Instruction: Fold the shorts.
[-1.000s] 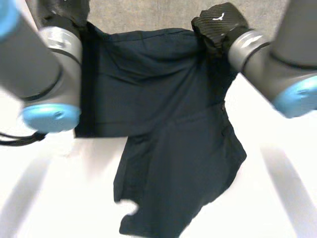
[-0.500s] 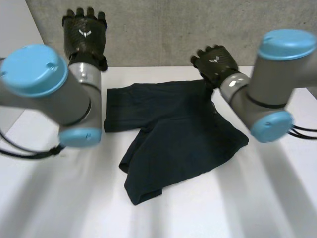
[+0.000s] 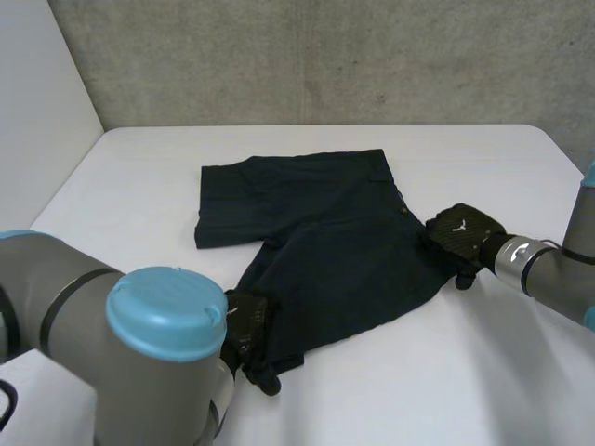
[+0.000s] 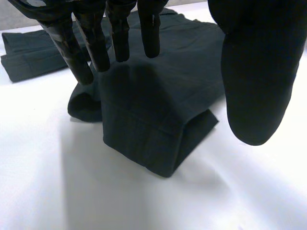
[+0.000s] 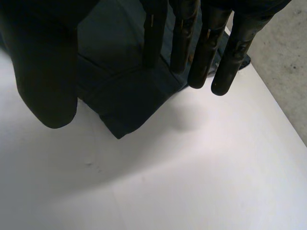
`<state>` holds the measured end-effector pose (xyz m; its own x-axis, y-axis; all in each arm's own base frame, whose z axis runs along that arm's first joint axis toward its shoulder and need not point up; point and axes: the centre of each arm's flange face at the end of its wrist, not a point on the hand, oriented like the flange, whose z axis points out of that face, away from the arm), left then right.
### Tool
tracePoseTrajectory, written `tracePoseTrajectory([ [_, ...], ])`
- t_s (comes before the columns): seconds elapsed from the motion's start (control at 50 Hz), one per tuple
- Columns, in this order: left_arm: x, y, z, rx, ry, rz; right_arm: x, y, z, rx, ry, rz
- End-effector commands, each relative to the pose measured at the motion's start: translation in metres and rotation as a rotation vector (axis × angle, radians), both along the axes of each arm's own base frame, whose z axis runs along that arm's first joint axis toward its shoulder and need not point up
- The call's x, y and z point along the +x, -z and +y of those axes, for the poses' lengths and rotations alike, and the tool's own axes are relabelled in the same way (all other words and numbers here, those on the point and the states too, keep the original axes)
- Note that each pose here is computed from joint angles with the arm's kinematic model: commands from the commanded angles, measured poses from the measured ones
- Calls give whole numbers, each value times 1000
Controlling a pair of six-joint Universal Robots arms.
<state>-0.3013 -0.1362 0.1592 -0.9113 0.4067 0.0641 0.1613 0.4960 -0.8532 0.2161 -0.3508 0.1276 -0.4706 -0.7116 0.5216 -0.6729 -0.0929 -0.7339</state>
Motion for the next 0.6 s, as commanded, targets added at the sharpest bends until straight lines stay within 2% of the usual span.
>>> tracePoseTrajectory([
  [0.02, -9, 12, -15, -19, -12, -7, 5, 9, -7, -12, -11, -30],
  [0.14, -15, 16, -23, -60, -13, -13, 6, 10, -11, -2, 8, -66],
  [0.22, -17, 24, -31, -110, -22, -92, 7, 9, -11, 15, 19, -91],
  [0.4, -14, 25, -39, -176, -62, -166, 8, 5, -10, 35, 29, -120],
  [0.5, -13, 2, -42, -248, -26, -196, 2, -3, -1, 84, 62, -106],
  [0.6, -9, -30, -43, -385, 78, -342, -5, -32, 18, 140, 103, -81],
])
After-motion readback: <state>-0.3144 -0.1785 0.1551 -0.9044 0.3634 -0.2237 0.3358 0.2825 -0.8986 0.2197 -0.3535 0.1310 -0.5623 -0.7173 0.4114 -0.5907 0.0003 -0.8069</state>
